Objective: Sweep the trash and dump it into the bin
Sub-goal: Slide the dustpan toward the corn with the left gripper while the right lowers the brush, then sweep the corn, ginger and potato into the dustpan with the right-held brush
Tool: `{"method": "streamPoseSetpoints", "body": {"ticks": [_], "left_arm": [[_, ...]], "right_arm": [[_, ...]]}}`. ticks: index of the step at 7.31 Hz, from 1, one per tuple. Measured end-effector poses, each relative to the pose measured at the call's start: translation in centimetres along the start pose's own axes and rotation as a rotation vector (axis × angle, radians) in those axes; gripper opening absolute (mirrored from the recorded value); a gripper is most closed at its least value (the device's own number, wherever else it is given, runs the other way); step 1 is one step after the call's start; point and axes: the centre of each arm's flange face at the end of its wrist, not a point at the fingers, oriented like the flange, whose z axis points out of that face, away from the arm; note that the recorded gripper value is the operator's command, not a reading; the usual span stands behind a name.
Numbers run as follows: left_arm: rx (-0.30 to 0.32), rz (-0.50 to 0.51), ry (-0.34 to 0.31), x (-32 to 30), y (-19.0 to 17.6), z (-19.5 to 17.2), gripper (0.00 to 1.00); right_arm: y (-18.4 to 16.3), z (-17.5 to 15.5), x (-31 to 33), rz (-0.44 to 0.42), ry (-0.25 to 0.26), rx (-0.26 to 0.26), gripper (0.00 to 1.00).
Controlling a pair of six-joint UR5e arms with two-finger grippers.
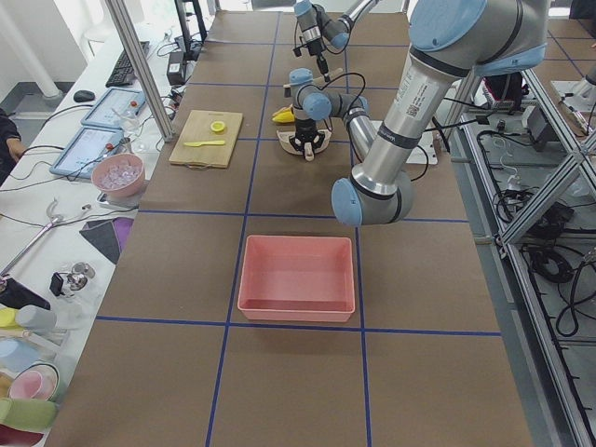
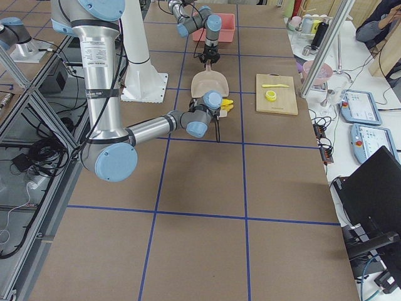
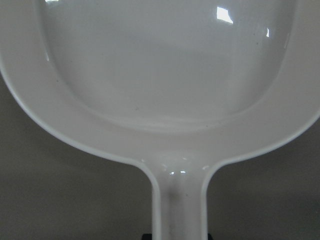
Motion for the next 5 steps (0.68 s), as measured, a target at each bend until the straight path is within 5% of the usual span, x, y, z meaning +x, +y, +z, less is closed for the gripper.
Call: {"method": "streamPoseSetpoints", "body": {"ticks": [5], "left_arm": [[0.003, -0.026, 0.019, -1.8, -2.5, -0.4, 0.0]], "right_arm": [[-2.9, 3.7, -2.3, -0.01, -0.029, -0.022, 0.0]]}}
